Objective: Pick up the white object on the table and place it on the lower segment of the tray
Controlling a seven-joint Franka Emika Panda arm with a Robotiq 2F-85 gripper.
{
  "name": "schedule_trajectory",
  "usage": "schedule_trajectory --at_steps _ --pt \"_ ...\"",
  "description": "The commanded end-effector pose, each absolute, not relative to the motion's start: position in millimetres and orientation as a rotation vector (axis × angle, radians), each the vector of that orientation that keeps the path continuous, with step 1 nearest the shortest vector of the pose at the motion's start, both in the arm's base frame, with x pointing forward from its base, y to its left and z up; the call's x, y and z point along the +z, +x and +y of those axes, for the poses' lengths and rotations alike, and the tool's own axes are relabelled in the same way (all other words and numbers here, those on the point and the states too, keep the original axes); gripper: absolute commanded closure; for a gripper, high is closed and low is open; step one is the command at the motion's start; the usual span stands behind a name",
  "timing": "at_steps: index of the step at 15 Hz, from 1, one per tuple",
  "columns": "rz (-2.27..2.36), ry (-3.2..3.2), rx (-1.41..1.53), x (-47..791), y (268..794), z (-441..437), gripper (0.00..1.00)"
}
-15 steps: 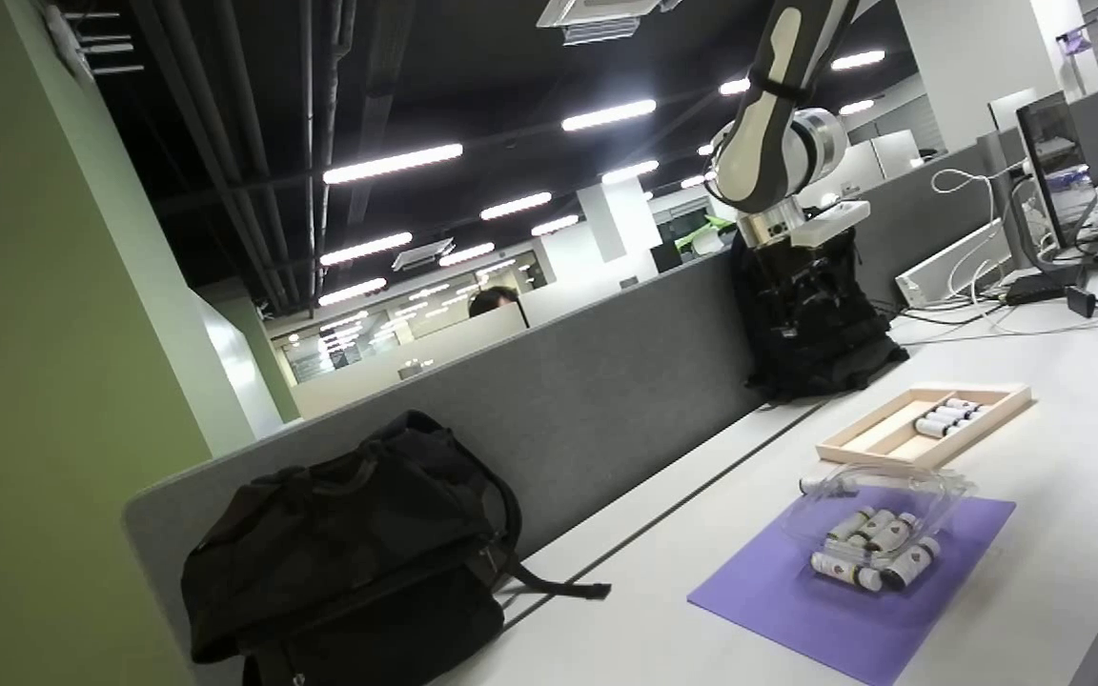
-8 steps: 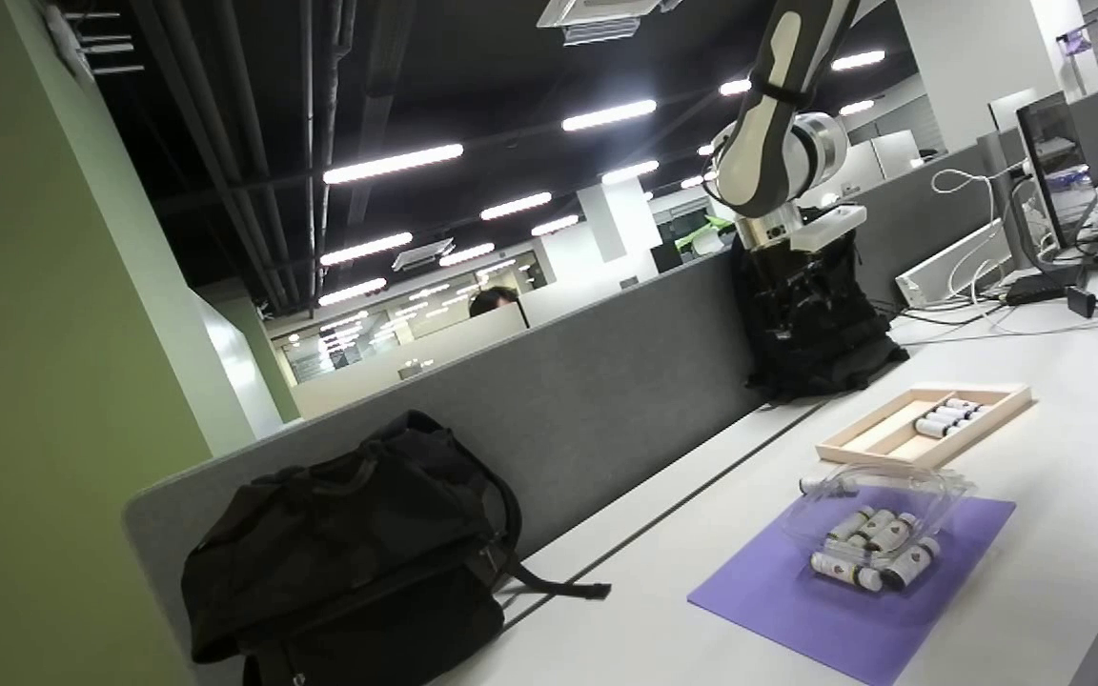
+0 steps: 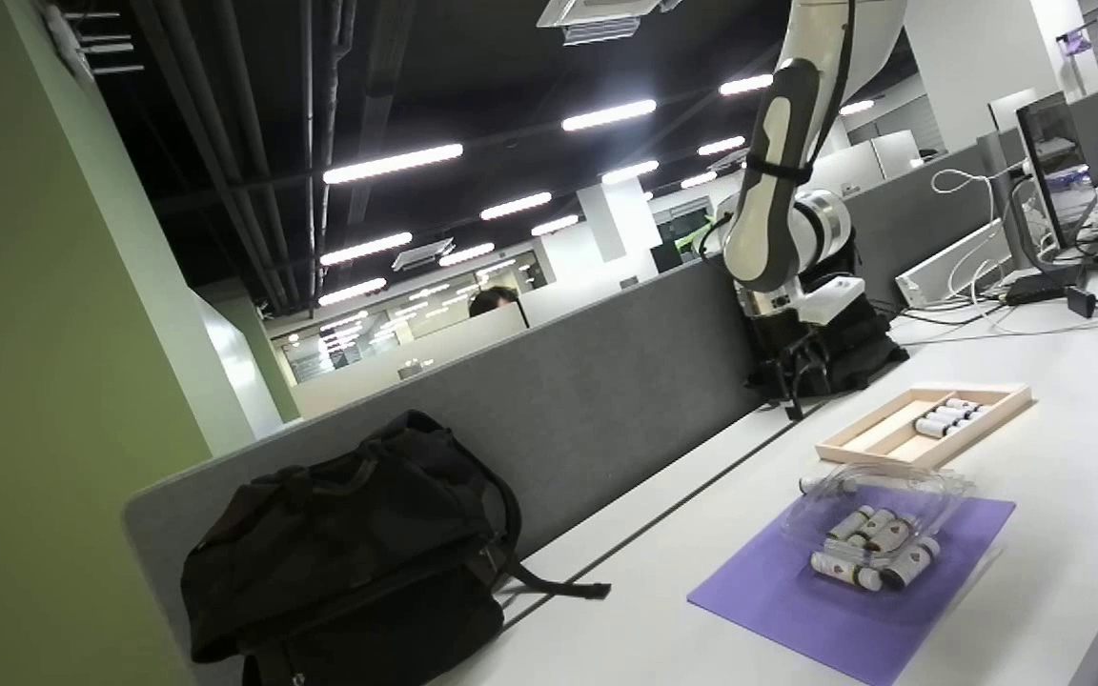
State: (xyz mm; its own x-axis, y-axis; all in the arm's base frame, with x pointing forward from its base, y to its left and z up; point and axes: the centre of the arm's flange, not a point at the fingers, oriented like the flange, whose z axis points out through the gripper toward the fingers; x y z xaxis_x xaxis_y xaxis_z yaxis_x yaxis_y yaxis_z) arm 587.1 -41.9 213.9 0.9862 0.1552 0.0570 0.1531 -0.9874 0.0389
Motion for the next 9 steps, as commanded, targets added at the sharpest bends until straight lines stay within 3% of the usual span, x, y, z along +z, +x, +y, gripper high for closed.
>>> schedule_trajectory --at_steps 1,7,8,9 --pt "0.295 3.106 0.095 166.8 598.2 -30.4 0.0" --pt "0.265 3.108 0.029 97.4 618.7 -20.8 0.0" --pt "0.263 3.113 0.03 91.9 620.7 -20.2 0.25" --pt "0.265 3.115 0.028 88.3 622.4 -19.9 0.27"
